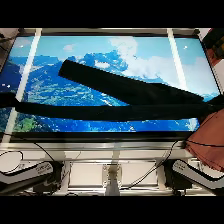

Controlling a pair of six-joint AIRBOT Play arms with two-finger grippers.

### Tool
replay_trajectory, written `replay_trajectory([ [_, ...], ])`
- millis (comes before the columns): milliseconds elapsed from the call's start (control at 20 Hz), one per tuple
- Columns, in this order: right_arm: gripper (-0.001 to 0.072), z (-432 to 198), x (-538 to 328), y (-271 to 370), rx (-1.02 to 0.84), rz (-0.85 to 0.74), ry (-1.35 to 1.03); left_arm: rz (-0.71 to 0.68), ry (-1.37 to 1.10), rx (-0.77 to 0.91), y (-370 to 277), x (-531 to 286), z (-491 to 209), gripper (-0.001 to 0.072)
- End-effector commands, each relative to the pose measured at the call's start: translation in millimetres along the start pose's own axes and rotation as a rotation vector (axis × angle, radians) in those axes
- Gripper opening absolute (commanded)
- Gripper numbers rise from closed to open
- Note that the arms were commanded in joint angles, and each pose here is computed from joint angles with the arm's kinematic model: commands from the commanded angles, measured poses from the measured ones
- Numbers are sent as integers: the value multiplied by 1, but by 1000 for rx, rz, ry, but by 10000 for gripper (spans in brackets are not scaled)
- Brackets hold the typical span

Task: Fold the clothes and pants, and hang the long-sleeved shirts on hangers.

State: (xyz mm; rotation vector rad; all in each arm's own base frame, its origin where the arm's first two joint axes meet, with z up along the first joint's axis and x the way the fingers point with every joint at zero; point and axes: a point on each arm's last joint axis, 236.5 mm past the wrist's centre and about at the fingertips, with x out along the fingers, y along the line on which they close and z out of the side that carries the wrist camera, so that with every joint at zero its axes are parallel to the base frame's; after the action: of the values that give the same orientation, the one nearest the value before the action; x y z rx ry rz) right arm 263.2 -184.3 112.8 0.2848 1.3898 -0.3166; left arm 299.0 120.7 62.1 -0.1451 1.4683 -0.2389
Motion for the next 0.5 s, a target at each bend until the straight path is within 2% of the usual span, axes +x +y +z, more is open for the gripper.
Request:
replay_trajectory([
  [0, 30, -35, 22, 1, 2, 9, 152, 71, 158, -64, 25, 27, -16, 25],
  [150, 30, -68, 45, 5, -34, 38, 292, 102, 277, -82, 40, 46, -39, 25],
  [350, 31, -101, 66, 10, -39, 65, 417, 45, 371, -104, 36, 71, -64, 27],
  [400, 46, -103, 68, 10, -39, 68, 425, 33, 389, -107, 34, 74, -68, 63],
  [450, 217, -101, 69, 10, -40, 65, 414, 30, 393, -108, 33, 74, -69, 260],
])
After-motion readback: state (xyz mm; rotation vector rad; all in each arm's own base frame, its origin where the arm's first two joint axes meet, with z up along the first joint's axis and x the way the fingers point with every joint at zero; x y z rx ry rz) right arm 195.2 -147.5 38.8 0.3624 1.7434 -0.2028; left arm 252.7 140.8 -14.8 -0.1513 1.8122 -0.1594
